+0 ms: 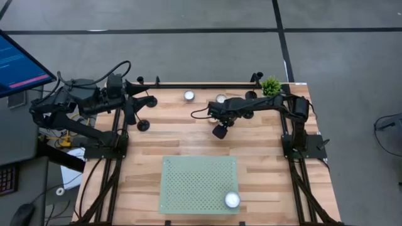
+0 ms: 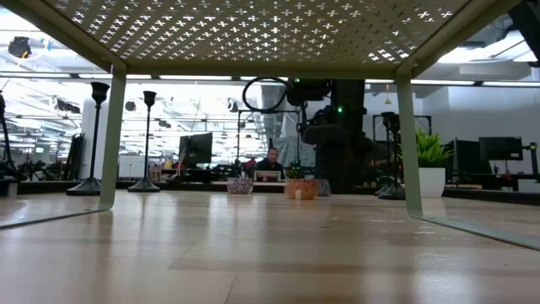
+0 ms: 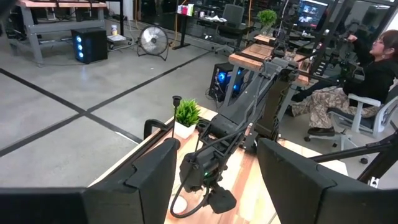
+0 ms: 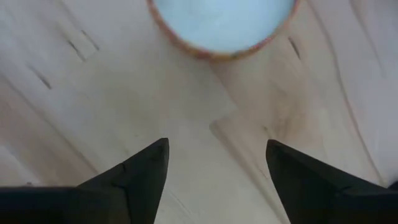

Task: Stock candles on shelf
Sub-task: Put the orange scented candle on the shelf

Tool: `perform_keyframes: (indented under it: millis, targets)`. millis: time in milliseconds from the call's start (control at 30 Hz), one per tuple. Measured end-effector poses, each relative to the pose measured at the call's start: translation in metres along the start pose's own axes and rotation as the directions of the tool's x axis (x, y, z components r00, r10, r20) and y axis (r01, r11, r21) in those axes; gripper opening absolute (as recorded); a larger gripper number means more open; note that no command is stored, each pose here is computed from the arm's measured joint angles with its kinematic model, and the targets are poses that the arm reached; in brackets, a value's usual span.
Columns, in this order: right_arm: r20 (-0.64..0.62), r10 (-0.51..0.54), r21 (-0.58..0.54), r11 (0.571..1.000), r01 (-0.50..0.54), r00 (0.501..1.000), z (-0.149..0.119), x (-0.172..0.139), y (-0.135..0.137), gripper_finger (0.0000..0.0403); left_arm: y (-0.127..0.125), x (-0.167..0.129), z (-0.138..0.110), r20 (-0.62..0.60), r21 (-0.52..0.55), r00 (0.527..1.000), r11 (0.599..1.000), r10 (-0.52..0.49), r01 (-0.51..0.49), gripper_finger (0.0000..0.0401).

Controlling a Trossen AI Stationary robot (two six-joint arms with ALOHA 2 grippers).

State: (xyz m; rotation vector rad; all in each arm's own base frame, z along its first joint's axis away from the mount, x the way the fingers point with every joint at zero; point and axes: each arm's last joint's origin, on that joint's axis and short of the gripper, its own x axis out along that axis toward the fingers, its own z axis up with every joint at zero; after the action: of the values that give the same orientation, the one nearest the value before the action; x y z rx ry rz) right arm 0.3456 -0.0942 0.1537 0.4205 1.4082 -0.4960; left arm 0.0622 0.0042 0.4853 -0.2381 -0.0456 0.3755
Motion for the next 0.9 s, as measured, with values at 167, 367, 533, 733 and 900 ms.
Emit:
perform_keyframes:
  millis: [167, 367, 533, 733, 900]
  targets:
    - [-0.009, 0.031, -0.035, 0.999, -0.031, 0.999, 0.002, -0.005, 0.002, 0.0240, 0.000, 0.000, 0.000, 0.000, 0.000, 1.000, 1.000, 0.000, 0.000, 0.0225]
    - [-0.001, 0.035, -0.149, 0.988, -0.035, 0.999, 0.013, -0.043, 0.006, 0.0282, 0.000, 0.000, 0.000, 0.000, 0.000, 1.000, 1.000, 0.000, 0.000, 0.0225]
    - [0.103, 0.015, -0.339, 0.941, 0.021, 0.995, 0.027, -0.079, 0.018, 0.0364, 0.000, 0.000, 0.000, 0.000, 0.000, 1.000, 1.000, 0.000, 0.000, 0.0225]
    - [0.191, 0.084, -0.432, 0.902, 0.007, 0.978, 0.039, -0.079, 0.017, 0.0379, 0.000, 0.000, 0.000, -0.002, 0.001, 1.000, 1.000, -0.006, 0.006, 0.0225]
    - [0.229, 0.109, -0.486, 0.874, 0.017, 0.967, 0.047, -0.079, 0.005, 0.0374, 0.000, 0.000, 0.000, -0.003, 0.003, 1.000, 1.000, -0.008, 0.008, 0.0225]
